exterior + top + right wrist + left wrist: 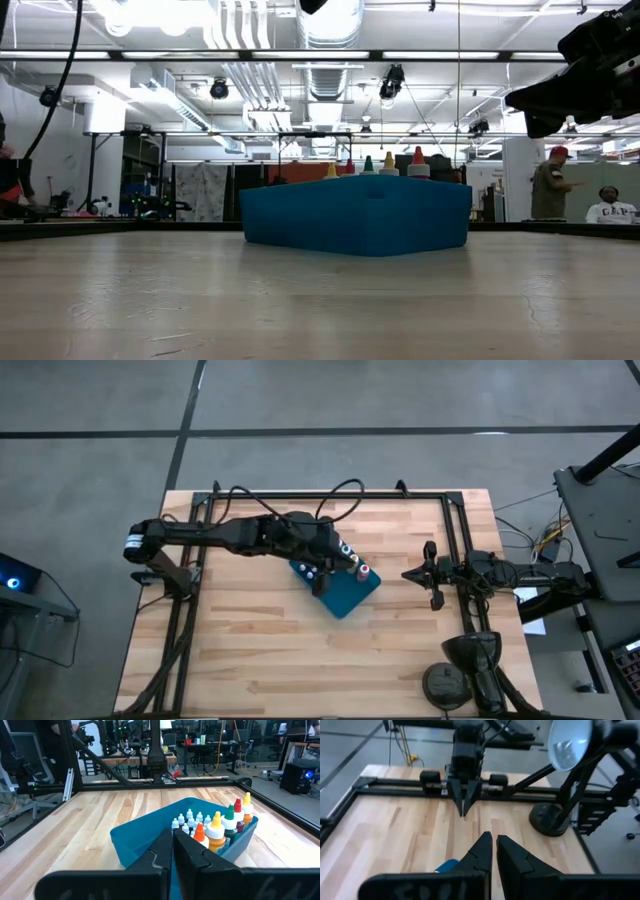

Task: Pick & Place food coloring
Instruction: Return to Home Position

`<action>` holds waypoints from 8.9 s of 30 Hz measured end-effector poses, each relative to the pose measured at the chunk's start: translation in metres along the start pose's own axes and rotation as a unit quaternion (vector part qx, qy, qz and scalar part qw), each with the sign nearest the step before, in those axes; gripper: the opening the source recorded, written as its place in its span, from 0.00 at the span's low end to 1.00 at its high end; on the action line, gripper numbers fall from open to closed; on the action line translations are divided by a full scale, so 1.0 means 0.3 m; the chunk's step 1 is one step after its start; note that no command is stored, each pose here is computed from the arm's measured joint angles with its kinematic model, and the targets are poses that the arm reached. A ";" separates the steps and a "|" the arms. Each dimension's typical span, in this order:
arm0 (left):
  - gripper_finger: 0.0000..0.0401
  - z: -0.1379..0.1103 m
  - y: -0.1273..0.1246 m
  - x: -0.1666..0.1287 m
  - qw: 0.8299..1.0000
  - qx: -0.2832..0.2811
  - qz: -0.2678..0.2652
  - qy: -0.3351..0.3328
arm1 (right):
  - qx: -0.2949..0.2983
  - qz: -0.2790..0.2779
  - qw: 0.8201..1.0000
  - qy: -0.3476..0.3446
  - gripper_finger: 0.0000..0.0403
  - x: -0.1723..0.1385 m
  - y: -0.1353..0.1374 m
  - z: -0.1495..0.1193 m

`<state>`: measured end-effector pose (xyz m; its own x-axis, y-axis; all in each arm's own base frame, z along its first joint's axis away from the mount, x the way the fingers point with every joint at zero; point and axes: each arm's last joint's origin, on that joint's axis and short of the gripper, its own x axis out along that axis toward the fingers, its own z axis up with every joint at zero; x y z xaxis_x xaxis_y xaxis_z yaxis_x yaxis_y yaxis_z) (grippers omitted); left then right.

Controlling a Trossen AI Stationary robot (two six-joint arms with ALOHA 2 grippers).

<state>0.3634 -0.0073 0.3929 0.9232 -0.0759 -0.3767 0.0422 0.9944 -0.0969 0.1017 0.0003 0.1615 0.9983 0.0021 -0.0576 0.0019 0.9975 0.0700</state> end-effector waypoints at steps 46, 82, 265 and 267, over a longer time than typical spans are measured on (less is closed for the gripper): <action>0.00 -0.593 0.000 -0.500 0.969 0.014 -0.027 -0.245 | -0.001 0.000 1.000 0.003 0.02 0.001 0.000 -0.002; 0.00 -0.914 0.029 -0.563 0.956 0.013 -0.025 -0.293 | -0.001 0.000 1.000 0.003 0.02 0.001 0.000 -0.001; 0.00 -1.037 0.042 -0.533 0.981 -0.005 -0.014 -0.193 | -0.001 0.000 1.000 0.003 0.02 0.001 0.000 -0.001; 0.00 -1.037 0.042 -0.534 0.981 -0.005 -0.014 -0.193 | 0.000 0.000 1.000 0.003 0.02 0.001 0.000 -0.001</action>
<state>0.0973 -0.0054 0.1654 0.9977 -0.0671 0.0032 0.0671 0.9915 -0.1117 0.1020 0.0003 0.1611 0.9980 0.0020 -0.0632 0.0024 0.9976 0.0692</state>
